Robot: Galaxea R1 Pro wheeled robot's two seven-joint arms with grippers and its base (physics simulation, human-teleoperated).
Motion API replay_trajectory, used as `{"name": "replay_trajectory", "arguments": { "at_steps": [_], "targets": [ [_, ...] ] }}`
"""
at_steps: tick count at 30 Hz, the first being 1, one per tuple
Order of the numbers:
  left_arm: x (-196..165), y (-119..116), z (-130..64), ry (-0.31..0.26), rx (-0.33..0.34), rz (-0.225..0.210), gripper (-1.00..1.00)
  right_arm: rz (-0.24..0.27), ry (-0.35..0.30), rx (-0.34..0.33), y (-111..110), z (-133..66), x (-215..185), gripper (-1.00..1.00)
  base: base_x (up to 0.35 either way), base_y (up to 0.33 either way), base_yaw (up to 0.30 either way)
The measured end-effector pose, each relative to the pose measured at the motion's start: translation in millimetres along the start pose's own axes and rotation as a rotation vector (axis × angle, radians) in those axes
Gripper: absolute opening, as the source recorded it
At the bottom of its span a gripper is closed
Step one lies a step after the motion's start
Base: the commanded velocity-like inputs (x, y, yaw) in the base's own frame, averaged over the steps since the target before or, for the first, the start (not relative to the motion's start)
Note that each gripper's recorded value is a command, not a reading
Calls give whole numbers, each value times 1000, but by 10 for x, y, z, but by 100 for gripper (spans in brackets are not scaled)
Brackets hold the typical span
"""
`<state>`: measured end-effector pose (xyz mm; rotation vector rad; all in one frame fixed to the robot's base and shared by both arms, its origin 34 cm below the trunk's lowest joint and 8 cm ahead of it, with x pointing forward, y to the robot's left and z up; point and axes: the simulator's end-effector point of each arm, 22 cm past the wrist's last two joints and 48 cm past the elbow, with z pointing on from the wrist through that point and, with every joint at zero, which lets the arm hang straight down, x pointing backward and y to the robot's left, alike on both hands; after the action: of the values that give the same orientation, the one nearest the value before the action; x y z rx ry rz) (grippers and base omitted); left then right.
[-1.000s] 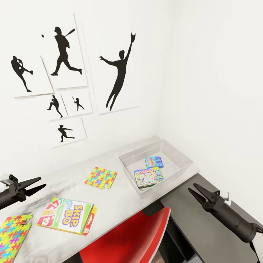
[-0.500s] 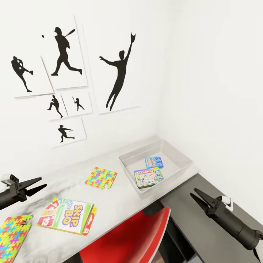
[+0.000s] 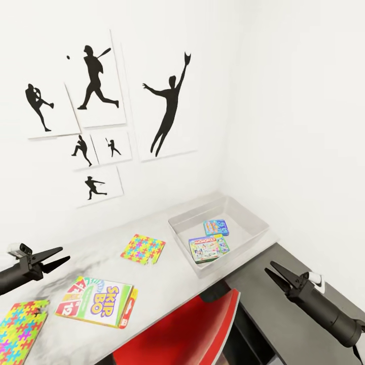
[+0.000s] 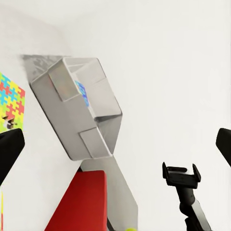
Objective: Put all the toys in the child's room - the three board games (two on the bed and one on the table), the two jigsaw puzzles on the table, and the tennis ball on the table - inside the toy box on the table in the child's room.
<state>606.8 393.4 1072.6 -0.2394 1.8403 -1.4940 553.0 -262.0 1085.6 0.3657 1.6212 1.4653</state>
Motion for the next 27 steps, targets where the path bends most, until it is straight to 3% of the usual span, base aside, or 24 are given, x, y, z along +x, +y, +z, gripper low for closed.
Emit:
{"name": "replay_trajectory", "arguments": {
  "at_steps": [27],
  "targets": [
    [0, -215, 51, -11, 43, 25, 100, -30, -13, -34, 196, -21, -60, 100, -4, 14, 0]
  ]
}}
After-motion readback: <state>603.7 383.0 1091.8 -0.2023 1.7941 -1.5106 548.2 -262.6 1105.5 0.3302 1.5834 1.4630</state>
